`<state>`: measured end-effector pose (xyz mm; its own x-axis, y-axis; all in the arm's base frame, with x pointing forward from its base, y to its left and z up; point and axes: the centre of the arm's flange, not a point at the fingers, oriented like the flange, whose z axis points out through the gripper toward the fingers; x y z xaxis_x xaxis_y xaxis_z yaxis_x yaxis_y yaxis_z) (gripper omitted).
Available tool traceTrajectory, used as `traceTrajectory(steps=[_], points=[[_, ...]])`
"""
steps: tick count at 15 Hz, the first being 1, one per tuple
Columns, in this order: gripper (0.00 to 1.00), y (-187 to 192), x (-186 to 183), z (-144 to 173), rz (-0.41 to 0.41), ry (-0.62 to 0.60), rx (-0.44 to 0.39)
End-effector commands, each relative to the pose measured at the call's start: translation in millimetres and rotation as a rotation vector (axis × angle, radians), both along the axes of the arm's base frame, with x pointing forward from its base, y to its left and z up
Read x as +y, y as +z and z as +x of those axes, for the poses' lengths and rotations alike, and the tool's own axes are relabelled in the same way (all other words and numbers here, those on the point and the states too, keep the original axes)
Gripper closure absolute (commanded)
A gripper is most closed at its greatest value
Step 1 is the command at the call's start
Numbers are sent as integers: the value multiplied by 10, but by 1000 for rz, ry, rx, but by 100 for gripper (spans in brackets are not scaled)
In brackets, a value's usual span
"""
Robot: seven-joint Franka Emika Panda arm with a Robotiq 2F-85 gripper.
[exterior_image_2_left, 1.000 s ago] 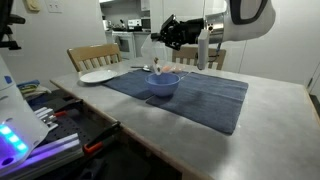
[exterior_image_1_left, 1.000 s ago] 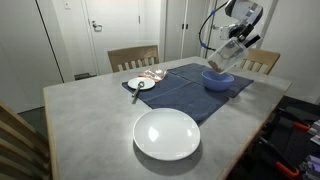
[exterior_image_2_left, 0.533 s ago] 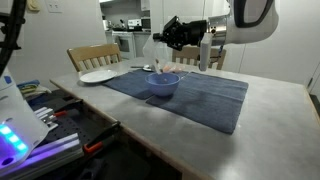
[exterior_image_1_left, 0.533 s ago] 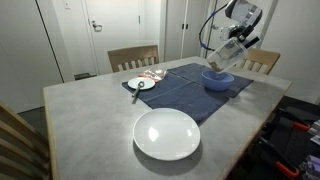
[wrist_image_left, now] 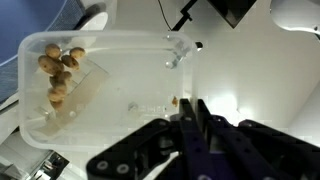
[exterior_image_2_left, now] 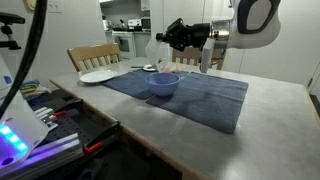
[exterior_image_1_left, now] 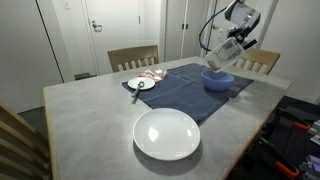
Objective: Pour the things in the lunchbox into the bowl
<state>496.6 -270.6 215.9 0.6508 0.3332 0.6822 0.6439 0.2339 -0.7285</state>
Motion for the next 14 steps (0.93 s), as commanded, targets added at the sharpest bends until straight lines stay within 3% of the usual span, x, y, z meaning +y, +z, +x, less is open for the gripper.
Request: traceTrajectory(steps=[1,14], points=[[98,-61,-104,43,61,0,-15],[98,-268,-215,-59,173,5,-26]])
